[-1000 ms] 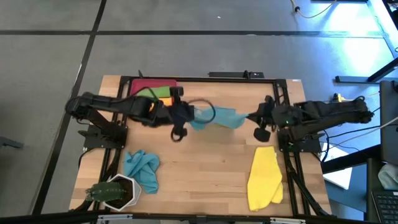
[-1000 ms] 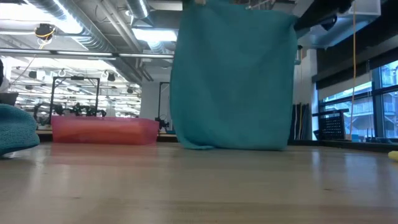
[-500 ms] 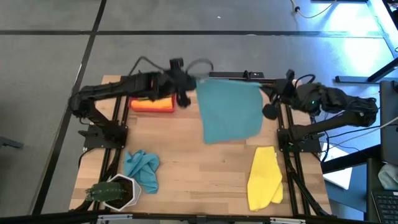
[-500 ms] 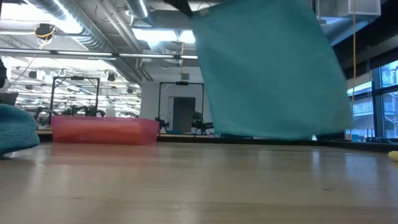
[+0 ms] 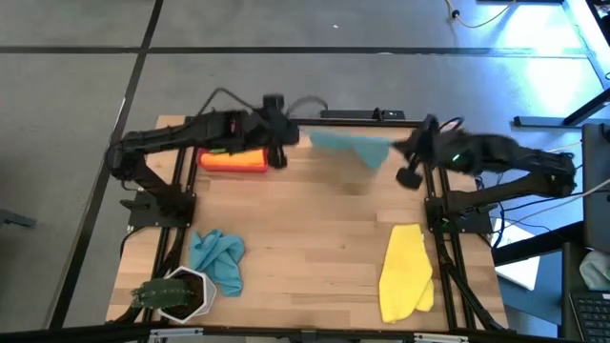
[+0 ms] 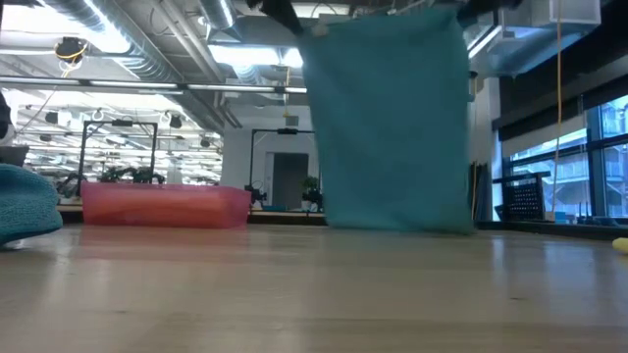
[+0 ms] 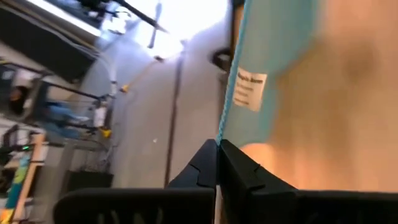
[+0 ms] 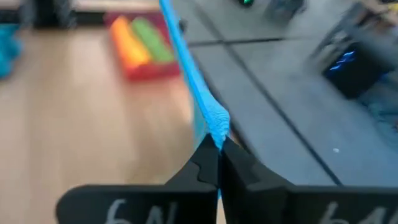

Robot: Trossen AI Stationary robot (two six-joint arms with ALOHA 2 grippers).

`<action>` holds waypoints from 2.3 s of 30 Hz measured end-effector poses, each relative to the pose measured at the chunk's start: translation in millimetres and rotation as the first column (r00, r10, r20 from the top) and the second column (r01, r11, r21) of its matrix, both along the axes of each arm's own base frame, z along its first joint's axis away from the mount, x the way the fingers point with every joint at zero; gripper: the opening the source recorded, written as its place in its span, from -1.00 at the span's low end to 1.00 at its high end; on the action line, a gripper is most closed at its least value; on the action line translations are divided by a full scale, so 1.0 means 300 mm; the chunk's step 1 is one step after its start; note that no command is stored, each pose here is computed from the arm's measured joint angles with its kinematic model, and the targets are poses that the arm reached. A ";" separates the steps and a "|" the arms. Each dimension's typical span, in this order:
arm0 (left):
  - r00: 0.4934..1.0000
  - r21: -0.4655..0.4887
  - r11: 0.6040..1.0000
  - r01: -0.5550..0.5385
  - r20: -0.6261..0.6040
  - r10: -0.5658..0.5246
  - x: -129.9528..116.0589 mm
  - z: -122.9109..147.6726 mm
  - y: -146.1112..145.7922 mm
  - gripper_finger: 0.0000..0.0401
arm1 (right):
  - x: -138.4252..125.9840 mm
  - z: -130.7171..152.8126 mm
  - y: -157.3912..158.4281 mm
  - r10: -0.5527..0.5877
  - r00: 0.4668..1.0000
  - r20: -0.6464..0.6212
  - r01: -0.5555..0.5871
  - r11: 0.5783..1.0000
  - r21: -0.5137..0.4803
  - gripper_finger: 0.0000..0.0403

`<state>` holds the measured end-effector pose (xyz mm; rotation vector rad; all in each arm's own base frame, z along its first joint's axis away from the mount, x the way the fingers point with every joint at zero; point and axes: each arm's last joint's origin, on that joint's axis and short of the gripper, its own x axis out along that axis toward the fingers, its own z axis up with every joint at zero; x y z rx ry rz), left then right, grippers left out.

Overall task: Roll microfiber towels into tight, uniform cylinder then place into a basket
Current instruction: Fold the right blue microfiber towel

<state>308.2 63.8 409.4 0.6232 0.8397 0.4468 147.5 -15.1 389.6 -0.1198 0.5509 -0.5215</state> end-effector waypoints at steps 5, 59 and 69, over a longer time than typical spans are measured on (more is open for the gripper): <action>0.997 -0.041 0.999 0.022 -0.073 -0.025 -0.019 -0.035 -0.210 -1.00 | 0.073 -0.188 0.080 0.093 0.992 -0.086 -0.083 0.990 0.110 -1.00; 0.972 -0.400 0.899 -0.177 -0.216 0.095 -0.092 -0.772 -0.218 -0.99 | 0.337 -0.802 0.206 0.041 0.894 -0.445 0.005 0.995 0.102 -0.94; 0.989 -0.335 0.940 -0.060 -0.146 0.011 -0.054 -0.741 -0.225 -0.53 | 0.322 -0.780 0.180 0.008 0.894 -0.447 0.047 0.993 0.111 -0.50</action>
